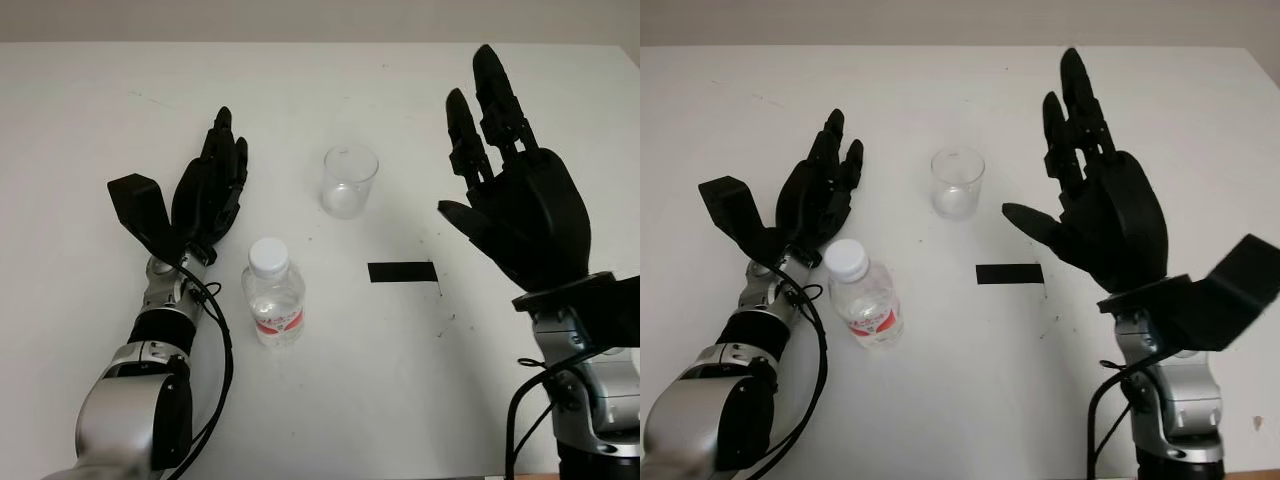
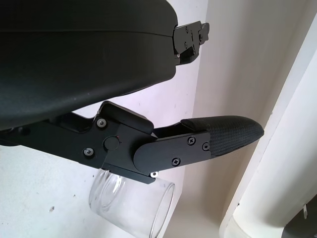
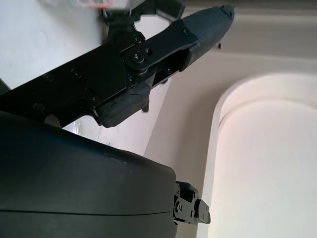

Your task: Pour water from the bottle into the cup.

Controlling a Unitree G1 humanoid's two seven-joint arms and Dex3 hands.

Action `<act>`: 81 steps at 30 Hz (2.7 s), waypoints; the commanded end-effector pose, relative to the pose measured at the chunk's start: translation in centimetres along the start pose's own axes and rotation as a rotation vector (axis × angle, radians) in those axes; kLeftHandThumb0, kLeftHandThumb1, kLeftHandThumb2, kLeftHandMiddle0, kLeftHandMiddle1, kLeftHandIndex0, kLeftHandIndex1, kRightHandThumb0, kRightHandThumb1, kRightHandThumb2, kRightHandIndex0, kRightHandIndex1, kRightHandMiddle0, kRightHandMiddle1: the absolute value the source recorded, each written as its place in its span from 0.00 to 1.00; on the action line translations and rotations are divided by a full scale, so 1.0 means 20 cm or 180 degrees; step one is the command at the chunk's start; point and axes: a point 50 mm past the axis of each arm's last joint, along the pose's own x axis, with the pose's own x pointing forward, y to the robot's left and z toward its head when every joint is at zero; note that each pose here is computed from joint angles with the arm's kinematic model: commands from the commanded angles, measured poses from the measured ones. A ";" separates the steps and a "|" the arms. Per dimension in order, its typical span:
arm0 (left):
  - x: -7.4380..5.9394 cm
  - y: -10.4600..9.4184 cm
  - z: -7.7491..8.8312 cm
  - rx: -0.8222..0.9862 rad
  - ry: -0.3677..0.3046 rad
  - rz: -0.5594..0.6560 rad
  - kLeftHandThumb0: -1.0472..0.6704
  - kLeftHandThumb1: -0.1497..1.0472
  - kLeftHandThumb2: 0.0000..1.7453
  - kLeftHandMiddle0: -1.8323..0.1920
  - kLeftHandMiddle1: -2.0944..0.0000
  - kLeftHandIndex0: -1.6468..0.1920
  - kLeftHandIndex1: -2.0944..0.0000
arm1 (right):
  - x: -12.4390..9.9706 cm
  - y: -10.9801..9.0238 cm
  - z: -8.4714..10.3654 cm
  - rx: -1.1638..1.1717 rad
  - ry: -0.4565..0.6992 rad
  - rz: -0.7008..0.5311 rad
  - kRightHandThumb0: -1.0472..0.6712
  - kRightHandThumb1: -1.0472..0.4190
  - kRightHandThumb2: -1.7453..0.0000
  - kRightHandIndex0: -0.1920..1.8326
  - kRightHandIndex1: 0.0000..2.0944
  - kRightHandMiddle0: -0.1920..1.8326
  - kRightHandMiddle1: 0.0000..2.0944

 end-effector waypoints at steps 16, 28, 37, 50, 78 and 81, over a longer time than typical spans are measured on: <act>0.00 -0.01 -0.01 -0.0019 -0.0008 0.0026 0.12 1.00 0.34 1.00 1.00 1.00 1.00 | 0.11 0.17 -0.01 0.0163 -0.0045 0.1040 0.07 0.18 0.98 0.00 0.00 0.00 0.00; 0.01 -0.01 -0.01 -0.0053 0.0003 0.0041 0.12 1.00 0.35 1.00 1.00 1.00 1.00 | 0.25 0.21 -0.07 0.0279 0.0077 0.1246 0.06 0.19 0.97 0.00 0.00 0.00 0.00; 0.02 -0.02 0.00 0.0001 0.0006 0.0037 0.12 1.00 0.35 1.00 1.00 1.00 1.00 | 0.31 0.28 -0.14 0.0193 0.0131 0.1419 0.04 0.19 0.97 0.00 0.00 0.00 0.00; 0.03 -0.03 0.00 -0.0031 -0.0008 0.0019 0.13 1.00 0.36 1.00 1.00 1.00 1.00 | 0.33 0.35 -0.21 -0.0176 0.0428 0.2195 0.02 0.24 0.98 0.00 0.00 0.00 0.00; 0.02 -0.02 0.00 -0.0045 -0.0042 0.0065 0.13 1.00 0.35 1.00 1.00 1.00 1.00 | 0.25 0.45 -0.43 0.0124 0.1034 0.2173 0.11 0.26 0.97 0.16 0.18 0.01 0.47; 0.02 -0.02 0.00 -0.0055 -0.0041 0.0071 0.13 1.00 0.35 1.00 1.00 1.00 1.00 | 0.24 0.47 -0.45 0.0118 0.1030 0.2192 0.13 0.27 0.97 0.15 0.45 0.04 0.63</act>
